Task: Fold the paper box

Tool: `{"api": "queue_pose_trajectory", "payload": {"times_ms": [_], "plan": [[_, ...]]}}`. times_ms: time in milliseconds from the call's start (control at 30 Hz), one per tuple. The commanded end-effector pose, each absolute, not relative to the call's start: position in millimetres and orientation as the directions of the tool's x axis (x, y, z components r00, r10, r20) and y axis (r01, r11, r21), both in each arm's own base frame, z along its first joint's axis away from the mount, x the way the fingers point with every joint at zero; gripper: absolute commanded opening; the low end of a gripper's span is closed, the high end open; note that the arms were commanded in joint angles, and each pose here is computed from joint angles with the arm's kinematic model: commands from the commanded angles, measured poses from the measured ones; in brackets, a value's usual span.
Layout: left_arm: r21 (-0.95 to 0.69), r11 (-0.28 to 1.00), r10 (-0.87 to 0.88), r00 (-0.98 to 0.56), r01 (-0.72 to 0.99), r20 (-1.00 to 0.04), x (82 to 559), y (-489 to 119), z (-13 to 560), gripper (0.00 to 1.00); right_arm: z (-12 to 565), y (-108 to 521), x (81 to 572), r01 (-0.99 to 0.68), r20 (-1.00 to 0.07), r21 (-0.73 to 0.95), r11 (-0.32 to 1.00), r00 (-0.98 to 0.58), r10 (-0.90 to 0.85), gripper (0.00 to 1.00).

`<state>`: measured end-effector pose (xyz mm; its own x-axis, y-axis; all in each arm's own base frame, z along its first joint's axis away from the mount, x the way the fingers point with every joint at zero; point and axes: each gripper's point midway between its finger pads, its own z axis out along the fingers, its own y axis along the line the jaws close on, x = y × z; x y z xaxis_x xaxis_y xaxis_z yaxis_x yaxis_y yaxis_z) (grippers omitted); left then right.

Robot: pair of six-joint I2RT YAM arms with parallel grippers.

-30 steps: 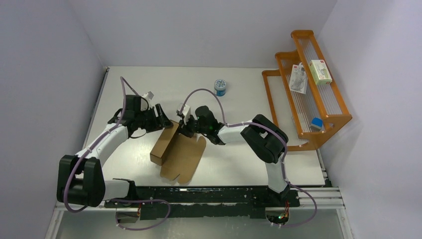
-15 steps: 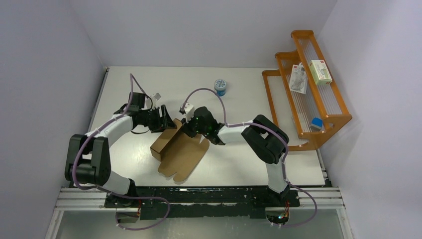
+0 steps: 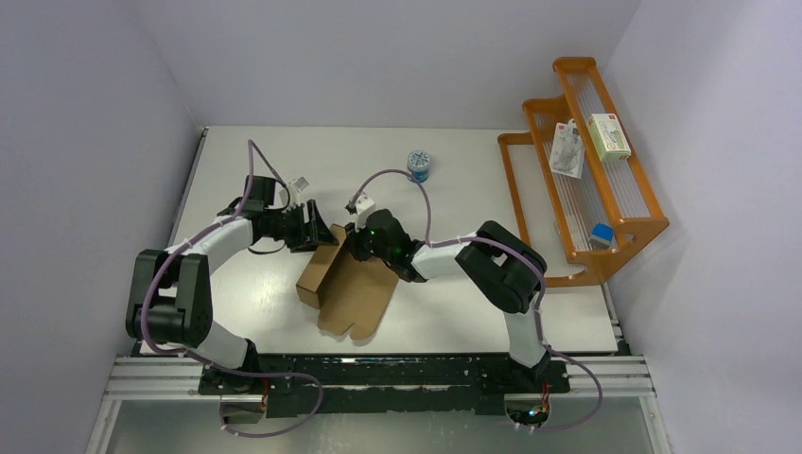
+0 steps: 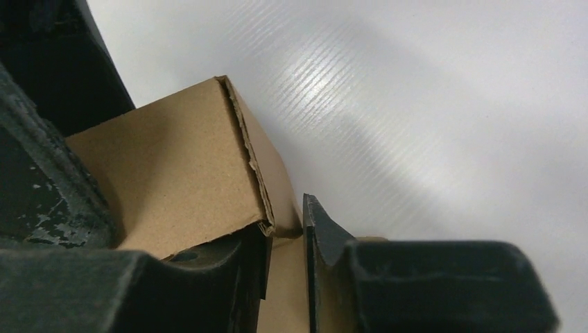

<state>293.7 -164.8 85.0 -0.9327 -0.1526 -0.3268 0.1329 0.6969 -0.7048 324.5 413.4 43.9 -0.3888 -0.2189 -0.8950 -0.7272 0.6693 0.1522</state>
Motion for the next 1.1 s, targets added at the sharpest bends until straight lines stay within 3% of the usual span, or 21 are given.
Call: {"api": "queue_pose_trajectory", "payload": {"times_ms": [0, 300, 600, 933, 1067], "plan": [[-0.751, 0.643, -0.121, -0.948, 0.151, -0.294, 283.6, -173.8, 86.3, 0.66, 56.6, 431.0, 316.5, -0.767, -0.931, 0.217, 0.604, -0.349, -0.109, 0.28], [-0.72, 0.675, -0.097, -0.947, 0.164, -0.306, 290.0, -169.4, 86.5, 0.65, 65.5, 447.6, 298.0, -0.88, -0.966, 0.169, 0.443, -0.236, -0.1, 0.36], [-0.715, 0.678, -0.08, -0.95, 0.17, -0.302, 298.1, -169.9, 85.3, 0.63, 64.4, 446.1, 288.0, -0.917, -0.979, 0.117, 0.382, -0.171, -0.109, 0.52], [-0.705, 0.689, -0.08, -0.95, 0.167, -0.302, 297.4, -168.3, 83.5, 0.62, 54.8, 431.1, 306.0, -0.866, -0.98, 0.064, 0.495, -0.149, -0.133, 0.39], [-0.72, 0.674, -0.085, -0.951, 0.164, -0.297, 296.4, -170.8, 83.5, 0.63, 53.6, 423.4, 311.5, -0.842, -0.979, 0.046, 0.538, -0.144, -0.141, 0.3]]}}
